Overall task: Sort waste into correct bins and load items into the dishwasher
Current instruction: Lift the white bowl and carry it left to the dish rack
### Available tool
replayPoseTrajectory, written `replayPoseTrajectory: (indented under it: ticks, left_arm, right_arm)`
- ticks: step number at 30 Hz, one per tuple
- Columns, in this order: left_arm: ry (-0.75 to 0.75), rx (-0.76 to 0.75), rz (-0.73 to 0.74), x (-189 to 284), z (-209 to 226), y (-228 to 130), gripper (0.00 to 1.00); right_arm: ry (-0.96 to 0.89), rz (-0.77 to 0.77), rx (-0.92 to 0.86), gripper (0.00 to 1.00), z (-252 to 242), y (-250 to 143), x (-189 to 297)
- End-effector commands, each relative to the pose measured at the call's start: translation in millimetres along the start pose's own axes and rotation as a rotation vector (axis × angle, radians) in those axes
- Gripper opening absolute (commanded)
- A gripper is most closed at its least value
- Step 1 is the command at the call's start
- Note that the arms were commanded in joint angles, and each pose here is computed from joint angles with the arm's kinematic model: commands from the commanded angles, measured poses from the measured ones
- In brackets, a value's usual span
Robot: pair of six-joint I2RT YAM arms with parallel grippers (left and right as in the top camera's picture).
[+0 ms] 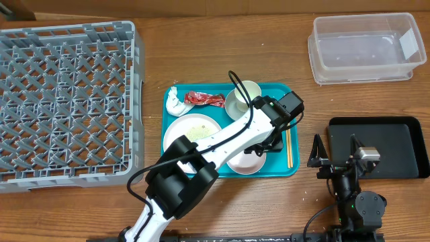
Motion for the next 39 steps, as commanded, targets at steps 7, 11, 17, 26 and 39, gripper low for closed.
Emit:
replayPoseTrajectory:
  ticks: [7,11,17,26,39]
  left_arm:
    - [0.029,0.016,0.010,-10.5,-1.2,-3.8,0.26]
    - [0.034,0.013,0.013,-10.3,-0.2,-4.3,0.04]
    - [0.058,0.011,0.030,6.3,2.1,-6.2,0.04]
    - [-0.042,-0.182,-0.013,102.6,-14.8,6.9,0.04]
    - [-0.162,-0.011,-0.304,226.0,145.6,186.1,0.04]
  right_arm:
    - [-0.012,-0.005,0.004,1.00,-1.3,-2.0,-0.1]
    - [-0.012,-0.005,0.004,1.00,-1.3,-2.0,-0.1]
    - [-0.012,-0.005,0.004,1.00,-1.3,-1.9,-0.1]
    - [-0.012,-0.005,0.004,1.00,-1.3,-1.9,-0.1]
    - [-0.012,-0.005,0.004,1.00,-1.3,-2.0,-0.1]
Point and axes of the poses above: each gripper's point midway between its finger pads, its own x axis back along the fingers, its own z axis along the line the jaws close on, y = z × x, the point moved 8 cm from there along x, back along the fingers, and after that the axes turned 10 degrees about x, right-handed, at the moved point
